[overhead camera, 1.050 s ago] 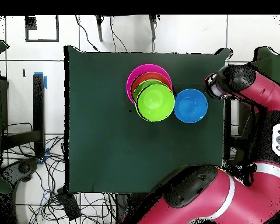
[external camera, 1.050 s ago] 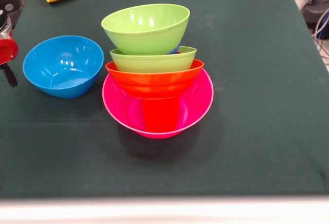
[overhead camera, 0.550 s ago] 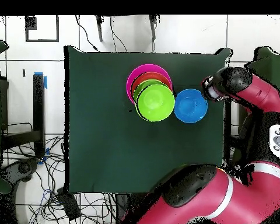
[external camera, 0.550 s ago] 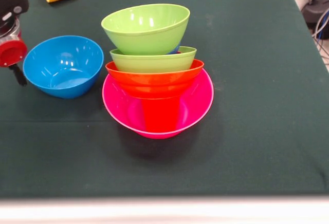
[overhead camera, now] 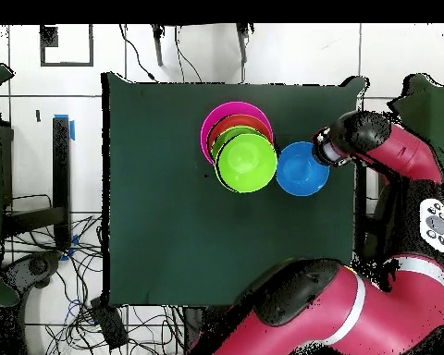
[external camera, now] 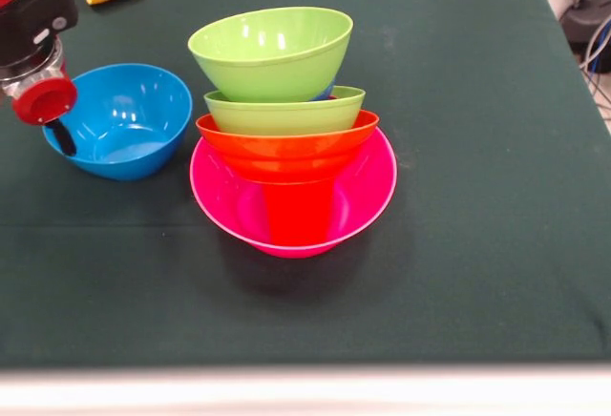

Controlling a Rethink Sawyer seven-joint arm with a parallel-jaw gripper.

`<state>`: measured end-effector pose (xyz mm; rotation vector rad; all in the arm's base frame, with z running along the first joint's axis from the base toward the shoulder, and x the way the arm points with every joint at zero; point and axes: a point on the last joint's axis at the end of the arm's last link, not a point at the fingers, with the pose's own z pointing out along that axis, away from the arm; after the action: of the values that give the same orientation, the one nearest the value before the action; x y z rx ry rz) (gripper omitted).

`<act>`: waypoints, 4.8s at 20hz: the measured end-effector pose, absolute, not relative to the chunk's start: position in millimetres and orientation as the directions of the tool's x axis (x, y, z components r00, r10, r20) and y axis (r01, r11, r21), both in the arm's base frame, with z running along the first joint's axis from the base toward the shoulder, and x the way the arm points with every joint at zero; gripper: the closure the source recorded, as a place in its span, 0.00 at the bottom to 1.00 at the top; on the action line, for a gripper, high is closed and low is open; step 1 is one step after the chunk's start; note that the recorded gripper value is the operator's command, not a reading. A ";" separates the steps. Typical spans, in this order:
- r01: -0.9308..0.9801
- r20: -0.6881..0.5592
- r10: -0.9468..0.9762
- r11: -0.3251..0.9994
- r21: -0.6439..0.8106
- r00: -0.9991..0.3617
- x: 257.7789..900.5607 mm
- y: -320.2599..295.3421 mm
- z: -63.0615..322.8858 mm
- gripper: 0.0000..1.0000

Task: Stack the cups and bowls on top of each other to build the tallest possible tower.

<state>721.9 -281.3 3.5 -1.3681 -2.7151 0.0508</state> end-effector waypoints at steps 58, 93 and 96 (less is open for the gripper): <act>0.801 0.065 0.803 0.596 -0.059 -0.593 722.4 -259.6 7.0 0.00; 0.798 0.094 0.800 0.598 -0.068 -0.592 721.1 -254.2 -1.7 0.00; 0.798 0.108 0.800 0.598 -0.074 -0.590 723.0 -255.3 10.3 0.00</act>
<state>723.0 -255.3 10.3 -1.3519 -2.6908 0.0273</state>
